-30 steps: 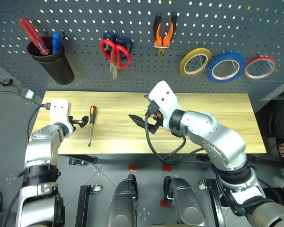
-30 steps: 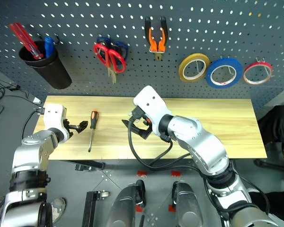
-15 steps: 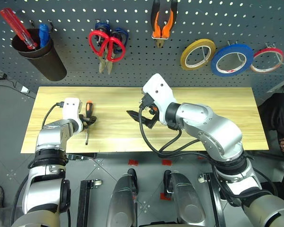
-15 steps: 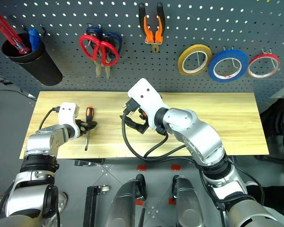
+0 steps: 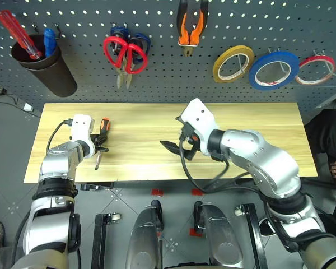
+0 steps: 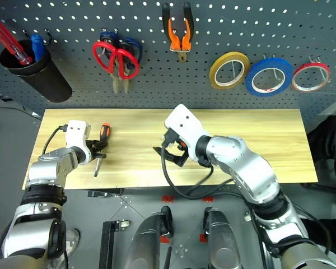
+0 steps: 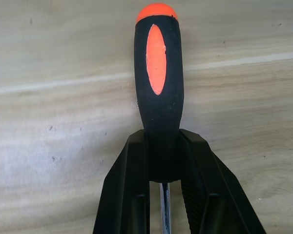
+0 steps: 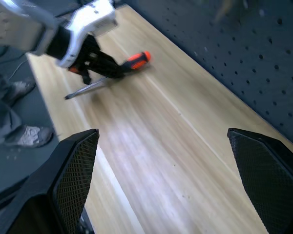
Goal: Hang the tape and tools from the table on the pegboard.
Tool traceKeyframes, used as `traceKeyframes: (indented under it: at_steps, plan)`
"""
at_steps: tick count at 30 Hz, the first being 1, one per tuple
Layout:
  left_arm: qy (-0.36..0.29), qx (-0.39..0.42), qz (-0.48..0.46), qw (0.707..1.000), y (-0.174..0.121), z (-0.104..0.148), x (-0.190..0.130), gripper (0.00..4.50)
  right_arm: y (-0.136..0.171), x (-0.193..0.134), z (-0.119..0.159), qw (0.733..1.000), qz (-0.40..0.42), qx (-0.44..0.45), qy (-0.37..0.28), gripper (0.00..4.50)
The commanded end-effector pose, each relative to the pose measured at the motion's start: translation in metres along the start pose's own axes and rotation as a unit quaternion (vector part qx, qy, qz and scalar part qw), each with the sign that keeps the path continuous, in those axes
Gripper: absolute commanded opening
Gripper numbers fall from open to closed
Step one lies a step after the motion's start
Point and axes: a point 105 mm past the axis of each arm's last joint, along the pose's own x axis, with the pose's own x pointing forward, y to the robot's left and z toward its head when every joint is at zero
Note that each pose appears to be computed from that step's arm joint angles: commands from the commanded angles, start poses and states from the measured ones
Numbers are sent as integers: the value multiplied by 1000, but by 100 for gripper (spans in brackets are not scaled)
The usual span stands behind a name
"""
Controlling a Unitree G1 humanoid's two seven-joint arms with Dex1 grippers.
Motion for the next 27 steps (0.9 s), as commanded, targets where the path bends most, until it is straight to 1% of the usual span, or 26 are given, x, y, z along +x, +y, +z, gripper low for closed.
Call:
traceKeyframes:
  at_steps: [1, 2, 5, 6, 8, 11, 13, 17, 18, 23, 25, 27]
  plan:
    - [-83, 17, -3, 996, -5, 21, -26, 51, 20, -6, 26, 996, 51, -18, -69, 450]
    - [-106, 24, -4, 994, -8, 24, -35, 51, 17, -7, 28, 996, 50, -14, -76, 450]
    - [-220, 75, -30, 972, -28, 54, -68, 51, 13, -9, 34, 994, 51, -18, -91, 450]
    - [-242, 102, -35, 964, -34, 60, -79, 51, 11, -9, 34, 994, 51, -18, -93, 450]
    - [-261, 136, -41, 955, -45, 66, -96, 51, 6, -11, 33, 994, 50, -19, -95, 450]
    - [-286, 150, -40, 946, -53, 78, -113, 51, -1, -13, 33, 994, 48, -12, -99, 450]
    - [-315, 163, -40, 934, -58, 97, -124, 51, -10, -15, 34, 994, 40, -4, -100, 450]
    - [-378, 190, -10, 906, -54, 143, -148, 51, -27, -21, 35, 995, 16, -20, -92, 450]
    - [-390, 190, -3, 901, -52, 152, -152, 51, -30, -21, 34, 996, 13, -29, -89, 450]
    - [-480, 187, 36, 857, -42, 217, -184, 51, -39, -26, 46, 994, -9, -45, -102, 450]
    - [-502, 184, 51, 844, -35, 236, -192, 51, -42, -27, 53, 992, -17, -42, -114, 450]
    - [-515, 192, 74, 832, -25, 249, -195, 51, -51, -28, 63, 990, -37, -9, -134, 450]
